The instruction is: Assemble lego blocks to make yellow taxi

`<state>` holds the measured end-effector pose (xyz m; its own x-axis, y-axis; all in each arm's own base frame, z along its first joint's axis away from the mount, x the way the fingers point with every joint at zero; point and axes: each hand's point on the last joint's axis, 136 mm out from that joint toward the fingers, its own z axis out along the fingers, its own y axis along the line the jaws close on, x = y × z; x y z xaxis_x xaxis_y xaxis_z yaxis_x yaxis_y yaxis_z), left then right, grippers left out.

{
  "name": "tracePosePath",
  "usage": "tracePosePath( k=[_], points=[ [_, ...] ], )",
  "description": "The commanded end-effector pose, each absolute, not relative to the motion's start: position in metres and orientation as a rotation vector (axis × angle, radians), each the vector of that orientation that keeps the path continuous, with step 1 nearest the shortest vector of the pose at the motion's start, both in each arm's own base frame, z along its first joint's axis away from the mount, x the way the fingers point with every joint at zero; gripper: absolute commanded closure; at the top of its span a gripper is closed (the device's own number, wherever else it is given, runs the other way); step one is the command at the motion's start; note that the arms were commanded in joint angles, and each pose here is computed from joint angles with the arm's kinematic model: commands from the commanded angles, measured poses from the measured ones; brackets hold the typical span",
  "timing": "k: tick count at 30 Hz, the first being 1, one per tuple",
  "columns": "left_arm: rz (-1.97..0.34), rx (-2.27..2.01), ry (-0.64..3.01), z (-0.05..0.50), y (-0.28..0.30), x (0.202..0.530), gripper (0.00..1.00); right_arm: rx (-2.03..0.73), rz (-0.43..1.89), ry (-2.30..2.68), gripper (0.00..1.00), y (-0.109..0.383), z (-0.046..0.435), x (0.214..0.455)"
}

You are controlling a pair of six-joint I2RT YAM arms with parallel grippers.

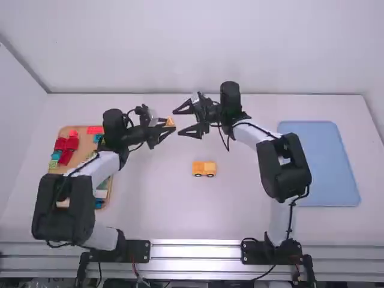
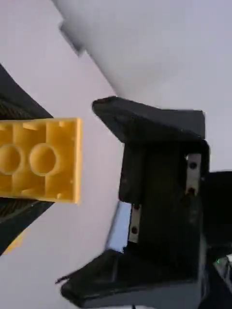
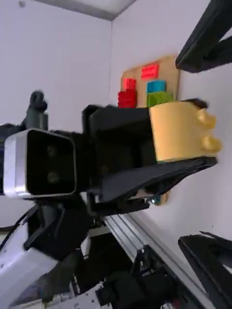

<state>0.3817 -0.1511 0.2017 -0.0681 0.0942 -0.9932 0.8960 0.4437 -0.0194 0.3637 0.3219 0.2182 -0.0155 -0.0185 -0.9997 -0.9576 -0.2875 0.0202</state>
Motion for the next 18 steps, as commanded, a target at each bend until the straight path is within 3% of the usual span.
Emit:
tracePosePath(
  k=[1, 6, 14, 16, 18],
  points=[
    [-1.016, 0.993, 1.433, 0.205, -0.163, 0.366, 0.92, -1.475, 1.487, 1.018, 0.23, 0.321, 0.223, 0.355],
    [-1.048, 1.026, 1.381, 0.203, -0.167, 0.368, 0.97, -1.473, 1.492, 1.023, 0.45, 0.321, 0.222, 0.354],
    [-1.043, 1.034, 1.334, 0.215, -0.172, 0.368, 0.94, -1.472, 1.492, 1.025, 0.38, 0.321, 0.222, 0.355],
    [-1.033, 1.041, 1.316, 0.218, -0.172, 0.368, 0.94, -1.474, 1.489, 1.020, 0.40, 0.321, 0.222, 0.354],
    [-1.021, 1.041, 1.310, 0.219, -0.171, 0.369, 0.94, -1.481, 1.490, 1.010, 0.48, 0.324, 0.222, 0.352]
  ],
)
